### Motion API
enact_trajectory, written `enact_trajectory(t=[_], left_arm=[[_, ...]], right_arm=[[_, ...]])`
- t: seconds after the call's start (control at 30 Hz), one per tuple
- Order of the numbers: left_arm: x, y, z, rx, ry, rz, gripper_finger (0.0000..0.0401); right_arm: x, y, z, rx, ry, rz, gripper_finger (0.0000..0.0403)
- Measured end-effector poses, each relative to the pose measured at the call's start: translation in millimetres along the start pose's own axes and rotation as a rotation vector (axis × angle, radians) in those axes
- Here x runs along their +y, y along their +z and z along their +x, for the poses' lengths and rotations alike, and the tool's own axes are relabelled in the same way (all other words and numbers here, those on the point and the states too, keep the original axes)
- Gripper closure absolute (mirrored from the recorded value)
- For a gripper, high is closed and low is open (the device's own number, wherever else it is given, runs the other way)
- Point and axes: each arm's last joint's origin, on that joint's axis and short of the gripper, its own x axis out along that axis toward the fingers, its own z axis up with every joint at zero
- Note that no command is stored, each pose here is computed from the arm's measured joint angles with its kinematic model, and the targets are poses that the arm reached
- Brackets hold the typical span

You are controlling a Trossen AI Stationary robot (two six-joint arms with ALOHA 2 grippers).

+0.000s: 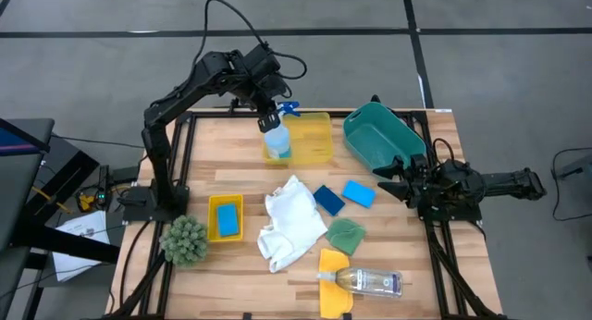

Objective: Pick & Place Kitchen Items
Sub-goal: Put the white spray bottle into the top yellow bin, then put the white microfiber cloth into the green bin

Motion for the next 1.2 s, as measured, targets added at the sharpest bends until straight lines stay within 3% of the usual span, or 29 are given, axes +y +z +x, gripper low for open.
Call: enact_trajectory(t=[0.3, 0.73, 1.03, 1.2], left_arm=[[0.8, -1.2, 0.0, 0.015, 0.032, -0.001, 0.0360], [2.5, 3.9, -4.5, -0.052, 0.079, -0.008, 0.0241], [-0.1, -12.5, -63.8, -0.196, 0.143, -0.010, 0.0178], [-11.4, -33.8, -113.3, -0.324, 0.056, 0.004, 0.0177]], right_arm=[[0.0, 0.0, 0.0, 0.000, 0.001, 0.000, 0.0125], [0.7, -0.3, 0.0, 0.011, 0.021, 0.000, 0.0125], [0.7, -0.3, 0.0, 0.011, 0.021, 0.000, 0.0125], [0.7, -0.3, 0.0, 0.011, 0.021, 0.000, 0.0125]])
